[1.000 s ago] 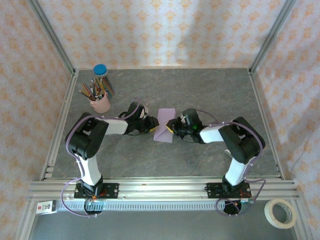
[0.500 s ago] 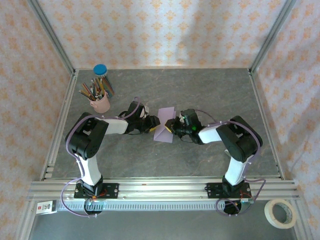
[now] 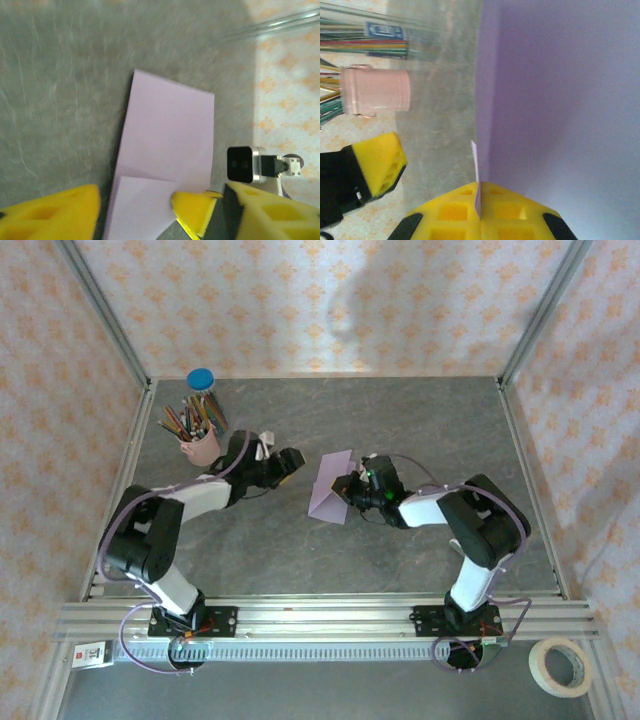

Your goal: Fold a paper plane with a square sheet of paper (pick it up from the middle)

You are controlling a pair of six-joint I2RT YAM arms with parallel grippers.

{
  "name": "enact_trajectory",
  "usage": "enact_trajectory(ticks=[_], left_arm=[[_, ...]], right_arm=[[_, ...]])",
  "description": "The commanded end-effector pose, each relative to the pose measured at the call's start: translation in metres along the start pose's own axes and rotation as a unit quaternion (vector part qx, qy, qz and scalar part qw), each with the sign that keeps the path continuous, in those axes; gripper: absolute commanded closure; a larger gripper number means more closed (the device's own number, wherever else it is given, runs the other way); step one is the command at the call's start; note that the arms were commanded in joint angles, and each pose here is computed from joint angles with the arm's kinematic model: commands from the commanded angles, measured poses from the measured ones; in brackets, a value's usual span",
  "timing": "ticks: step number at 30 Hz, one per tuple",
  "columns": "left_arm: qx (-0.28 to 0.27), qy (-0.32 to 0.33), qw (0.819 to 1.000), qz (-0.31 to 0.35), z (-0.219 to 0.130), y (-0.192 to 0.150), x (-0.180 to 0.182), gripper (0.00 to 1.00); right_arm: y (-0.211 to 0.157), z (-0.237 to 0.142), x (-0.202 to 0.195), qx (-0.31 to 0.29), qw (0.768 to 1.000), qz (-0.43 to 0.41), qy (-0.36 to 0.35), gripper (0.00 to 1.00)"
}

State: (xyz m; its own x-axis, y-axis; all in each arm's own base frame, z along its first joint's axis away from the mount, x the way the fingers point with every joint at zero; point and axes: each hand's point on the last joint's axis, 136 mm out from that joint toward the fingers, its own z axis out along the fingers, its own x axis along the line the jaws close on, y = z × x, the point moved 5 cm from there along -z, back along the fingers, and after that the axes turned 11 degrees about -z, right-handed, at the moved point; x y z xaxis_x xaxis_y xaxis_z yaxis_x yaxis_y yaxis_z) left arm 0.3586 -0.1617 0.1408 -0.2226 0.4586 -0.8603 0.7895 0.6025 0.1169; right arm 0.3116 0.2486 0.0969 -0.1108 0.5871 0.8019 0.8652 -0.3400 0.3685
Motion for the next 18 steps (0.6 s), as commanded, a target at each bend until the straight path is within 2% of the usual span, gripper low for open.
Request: enact_trajectory(ticks=[1,6,10,18], left_arm=[[-0.029,-0.056,0.997,0.038,-0.020,0.012,-0.022,0.20],[-0.058,-0.115,0.990,0.057,-0.046,0.021,-0.045,0.01],[-0.065,-0.152,0.984,0.065,-0.058,0.019,-0.058,0.01],[-0.001,-0.231,0.972,0.048,-0.058,-0.001,-0.062,0.01]], right_arm=[[0.027,-0.017,0.035,-0.055,0.995,-0.077,0.044,0.98],[0.045,-0.034,0.071,-0.075,0.983,-0.126,0.108,0.98],[0.050,-0.043,0.096,-0.068,0.973,-0.151,0.163,0.98],[0.050,-0.055,0.130,-0.051,0.951,-0.165,0.255,0.99]])
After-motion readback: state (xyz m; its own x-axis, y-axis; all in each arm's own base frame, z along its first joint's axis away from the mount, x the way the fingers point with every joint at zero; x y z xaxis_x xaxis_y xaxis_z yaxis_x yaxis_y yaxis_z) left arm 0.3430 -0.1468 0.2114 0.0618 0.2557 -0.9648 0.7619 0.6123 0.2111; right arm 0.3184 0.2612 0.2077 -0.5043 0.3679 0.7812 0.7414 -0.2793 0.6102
